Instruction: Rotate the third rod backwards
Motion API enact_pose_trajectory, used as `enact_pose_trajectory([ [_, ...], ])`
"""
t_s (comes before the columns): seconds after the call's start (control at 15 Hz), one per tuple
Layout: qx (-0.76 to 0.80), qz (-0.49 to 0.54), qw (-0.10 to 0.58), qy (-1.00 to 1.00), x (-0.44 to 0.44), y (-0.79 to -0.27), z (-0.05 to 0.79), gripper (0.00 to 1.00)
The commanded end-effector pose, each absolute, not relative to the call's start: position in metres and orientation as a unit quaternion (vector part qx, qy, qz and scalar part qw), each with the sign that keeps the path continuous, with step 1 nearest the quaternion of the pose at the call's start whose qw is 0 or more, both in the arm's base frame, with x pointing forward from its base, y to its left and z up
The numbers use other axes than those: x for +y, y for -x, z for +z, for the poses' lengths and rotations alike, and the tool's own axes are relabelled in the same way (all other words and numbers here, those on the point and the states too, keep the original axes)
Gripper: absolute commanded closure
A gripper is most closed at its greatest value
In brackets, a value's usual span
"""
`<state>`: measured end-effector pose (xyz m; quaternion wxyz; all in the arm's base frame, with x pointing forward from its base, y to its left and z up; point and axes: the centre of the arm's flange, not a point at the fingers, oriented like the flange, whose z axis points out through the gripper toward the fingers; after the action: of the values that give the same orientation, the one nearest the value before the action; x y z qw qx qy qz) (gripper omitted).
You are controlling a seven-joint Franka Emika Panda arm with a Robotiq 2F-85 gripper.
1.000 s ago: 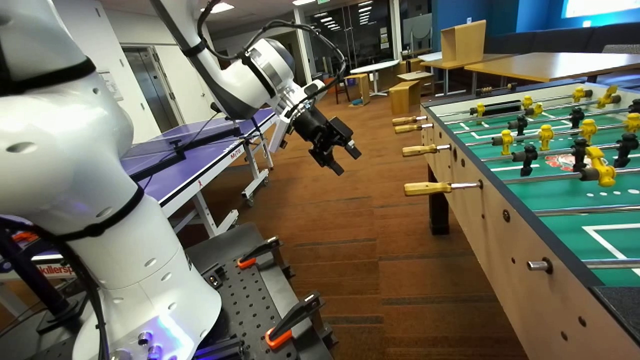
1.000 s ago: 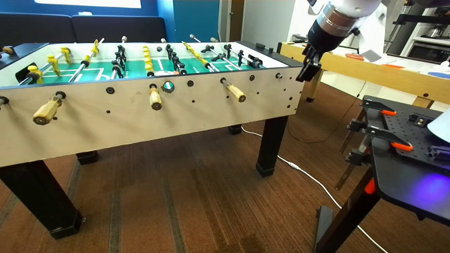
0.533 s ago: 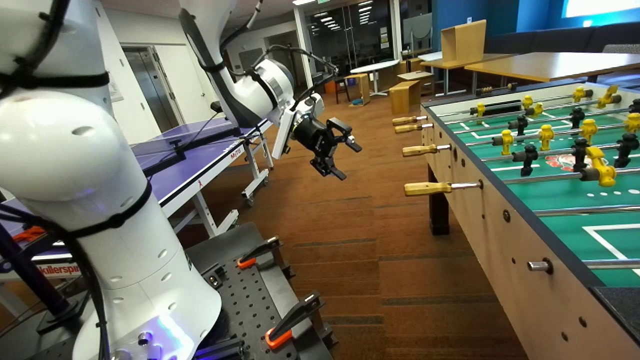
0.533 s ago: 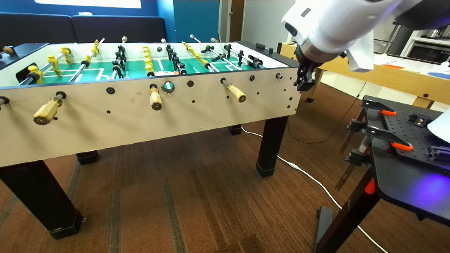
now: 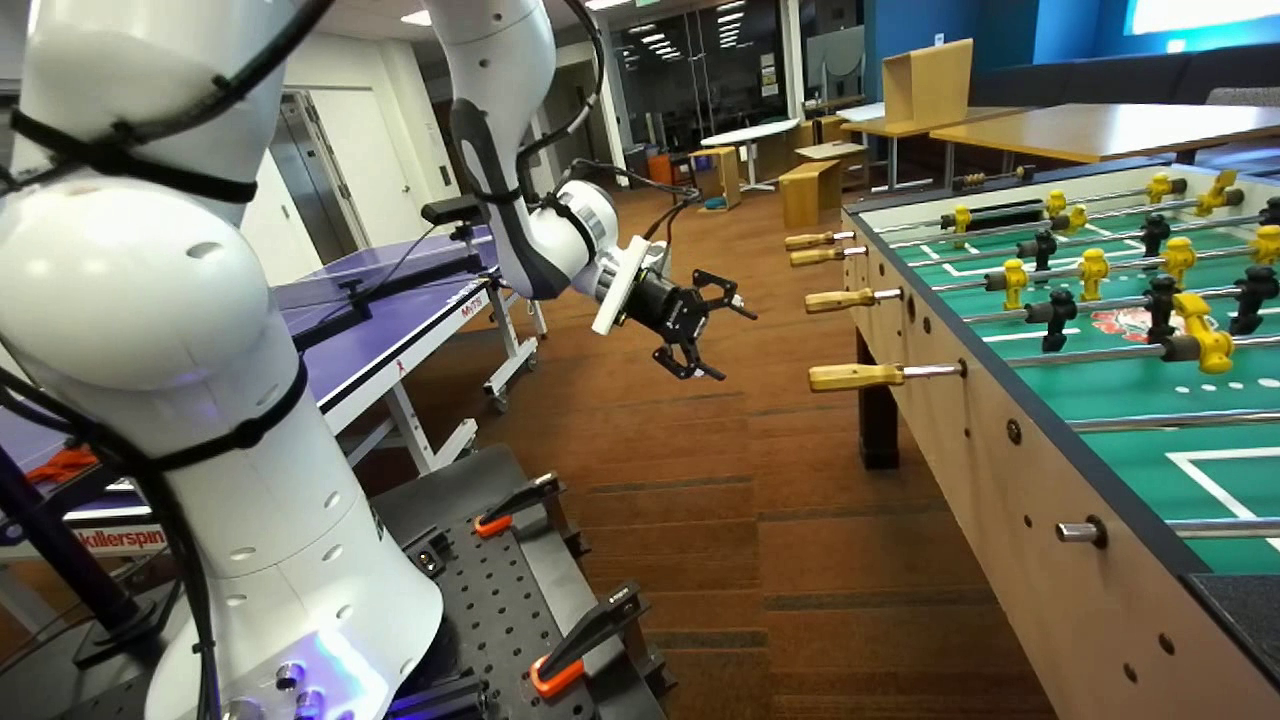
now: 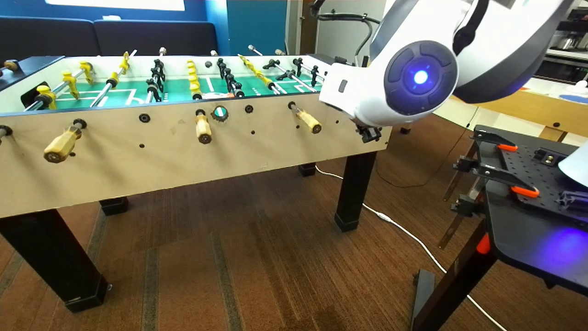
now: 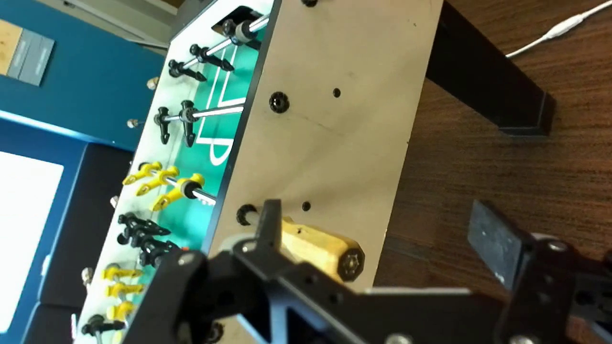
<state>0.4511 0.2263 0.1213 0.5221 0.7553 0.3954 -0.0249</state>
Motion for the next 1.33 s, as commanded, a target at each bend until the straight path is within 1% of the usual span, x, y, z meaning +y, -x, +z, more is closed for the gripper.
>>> enact_pose_trajectory([
  [0.0, 0.465, -0.070, 0.541, -0.697, 0.227, -0.475, 0.100, 0.00],
  [0.13, 0.499, -0.096, 0.549, -0.664, 0.221, -0.476, 0.089, 0.00],
  [0.2, 0.475, -0.077, 0.529, -0.699, 0.220, -0.466, 0.095, 0.00],
  [0.6, 0.480, -0.082, 0.528, -0.696, 0.220, -0.465, 0.089, 0.00],
  [0.73, 0.504, -0.116, 0.568, -0.641, 0.224, -0.466, 0.092, 0.00],
  [0.93, 0.525, -0.160, 0.595, -0.587, 0.230, -0.467, 0.094, 0.00],
  [1.27, 0.582, -0.224, 0.618, -0.479, 0.242, -0.469, 0.078, 0.00],
])
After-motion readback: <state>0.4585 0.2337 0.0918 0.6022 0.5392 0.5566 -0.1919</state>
